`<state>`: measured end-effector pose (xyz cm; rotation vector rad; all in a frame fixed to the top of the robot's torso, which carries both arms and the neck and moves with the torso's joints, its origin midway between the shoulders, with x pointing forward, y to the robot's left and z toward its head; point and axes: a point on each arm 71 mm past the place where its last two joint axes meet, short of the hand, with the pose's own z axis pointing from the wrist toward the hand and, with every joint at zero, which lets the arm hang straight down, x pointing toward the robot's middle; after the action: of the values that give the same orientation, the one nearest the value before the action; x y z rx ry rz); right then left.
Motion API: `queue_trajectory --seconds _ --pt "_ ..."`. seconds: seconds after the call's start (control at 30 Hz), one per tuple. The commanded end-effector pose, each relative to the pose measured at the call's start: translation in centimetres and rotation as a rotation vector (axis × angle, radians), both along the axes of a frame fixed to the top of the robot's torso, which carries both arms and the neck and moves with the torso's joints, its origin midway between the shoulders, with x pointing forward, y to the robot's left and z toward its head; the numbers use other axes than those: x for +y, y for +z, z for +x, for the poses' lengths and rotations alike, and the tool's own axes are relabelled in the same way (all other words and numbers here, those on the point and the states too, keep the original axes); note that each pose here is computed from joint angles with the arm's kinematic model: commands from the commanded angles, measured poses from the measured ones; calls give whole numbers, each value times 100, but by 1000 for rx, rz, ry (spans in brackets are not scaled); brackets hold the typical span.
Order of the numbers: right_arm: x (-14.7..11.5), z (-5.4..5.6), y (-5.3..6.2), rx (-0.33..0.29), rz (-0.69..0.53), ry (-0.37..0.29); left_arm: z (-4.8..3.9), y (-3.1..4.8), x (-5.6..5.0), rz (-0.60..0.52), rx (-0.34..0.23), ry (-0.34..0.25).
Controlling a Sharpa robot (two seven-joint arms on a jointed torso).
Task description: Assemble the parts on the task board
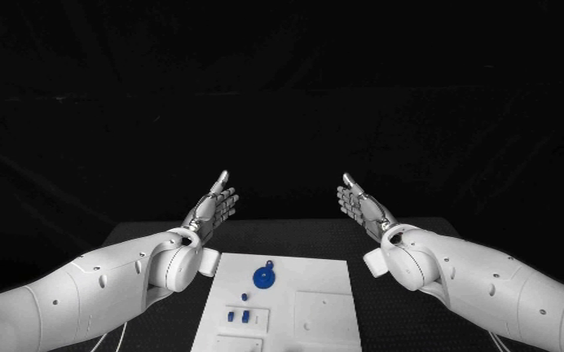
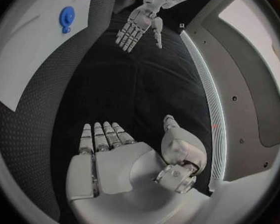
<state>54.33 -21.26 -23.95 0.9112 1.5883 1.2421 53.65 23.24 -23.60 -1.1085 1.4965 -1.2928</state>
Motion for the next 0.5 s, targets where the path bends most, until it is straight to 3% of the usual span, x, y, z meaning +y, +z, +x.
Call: queue_trajectory --seconds 0.03,0.13,0.33,0.5 --pt "8 -105 65 -61 89 -122 -127 26 -62 -11 -61 111" --pt "72 -288 89 -72 143 -175 -323 35 -186 -37 -75 151" --pt "158 -607 127 -68 207 -261 -609 83 -338 -64 -92 207" --pt "191 -760 146 -60 226 -300 -725 112 -391 -71 -98 228"
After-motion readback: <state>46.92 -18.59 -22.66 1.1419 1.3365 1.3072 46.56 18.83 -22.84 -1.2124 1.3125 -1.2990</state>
